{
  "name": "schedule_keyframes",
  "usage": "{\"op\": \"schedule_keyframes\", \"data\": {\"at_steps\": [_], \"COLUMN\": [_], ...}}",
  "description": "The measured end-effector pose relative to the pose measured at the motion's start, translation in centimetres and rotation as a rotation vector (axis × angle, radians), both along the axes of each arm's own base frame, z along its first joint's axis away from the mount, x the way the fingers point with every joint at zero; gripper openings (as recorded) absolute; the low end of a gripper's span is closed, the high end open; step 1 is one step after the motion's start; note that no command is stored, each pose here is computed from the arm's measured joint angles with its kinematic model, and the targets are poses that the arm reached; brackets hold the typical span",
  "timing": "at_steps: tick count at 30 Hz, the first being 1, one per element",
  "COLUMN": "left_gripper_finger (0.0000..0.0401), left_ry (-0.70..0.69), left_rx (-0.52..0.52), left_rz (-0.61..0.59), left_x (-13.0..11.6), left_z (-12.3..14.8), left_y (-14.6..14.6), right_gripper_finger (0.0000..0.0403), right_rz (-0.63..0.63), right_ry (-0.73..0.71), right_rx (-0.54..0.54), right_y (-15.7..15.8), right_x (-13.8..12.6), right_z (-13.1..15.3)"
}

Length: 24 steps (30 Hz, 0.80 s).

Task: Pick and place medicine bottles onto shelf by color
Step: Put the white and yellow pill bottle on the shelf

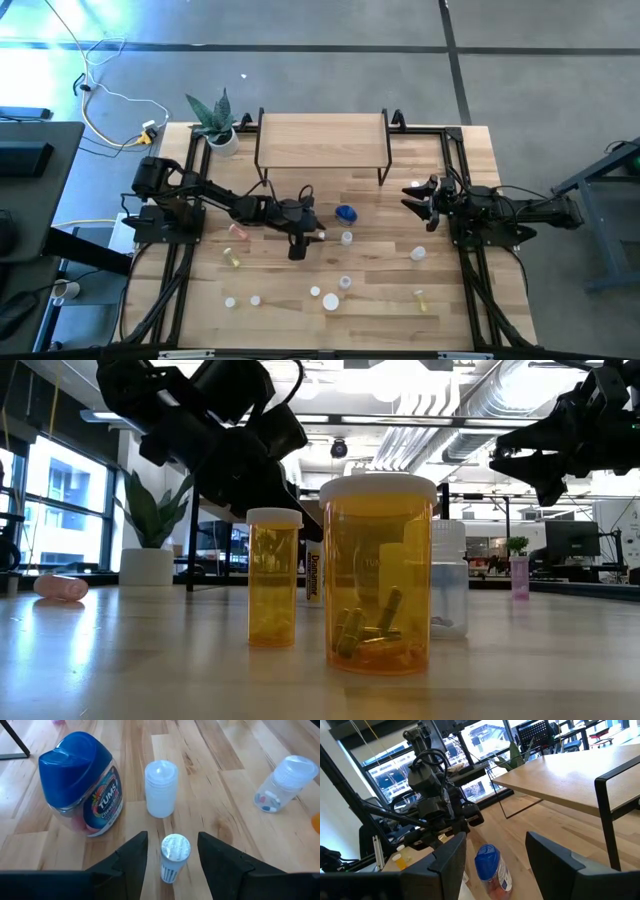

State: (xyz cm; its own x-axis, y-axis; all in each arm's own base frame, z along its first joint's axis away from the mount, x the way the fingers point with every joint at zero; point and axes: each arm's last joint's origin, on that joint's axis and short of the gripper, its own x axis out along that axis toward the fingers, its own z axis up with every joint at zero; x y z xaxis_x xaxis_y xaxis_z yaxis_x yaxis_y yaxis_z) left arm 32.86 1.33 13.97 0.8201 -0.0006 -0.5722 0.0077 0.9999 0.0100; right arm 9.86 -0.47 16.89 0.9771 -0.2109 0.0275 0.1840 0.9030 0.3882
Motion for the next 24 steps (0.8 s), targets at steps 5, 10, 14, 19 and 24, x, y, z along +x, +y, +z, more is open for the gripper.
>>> {"op": "schedule_keyframes", "data": {"at_steps": [5, 10, 14, 19, 24], "left_gripper_finger": [0.0134, 0.0103, 0.008, 0.0072, 0.0077], "left_ry": [0.0, 0.0, 0.0, 0.0, -0.002], "left_rx": [0.0, 0.0, -0.005, 0.001, -0.049], "left_rz": [0.0, 0.0, 0.004, 0.023, 0.076], "left_x": [0.0, 0.0, 0.0, 0.0, -0.02], "left_z": [0.0, 0.0, 0.0, 0.0, 0.01], "left_y": [0.0, 0.0, 0.0, 0.11, 0.64], "right_gripper_finger": [0.0197, 0.0197, 0.0197, 0.0197, 0.0197], "right_rz": [0.0, 0.0, 0.0, 0.0, 0.0], "right_ry": [0.0, 0.0, 0.0, 0.0, 0.0], "right_rx": [0.0, 0.0, 0.0, 0.0, 0.0], "right_y": [0.0, 0.0, 0.0, 0.0, 0.0], "right_x": [0.0, 0.0, 0.0, 0.0, 0.0], "right_z": [0.0, 0.0, -0.01, 0.0, 0.0]}}
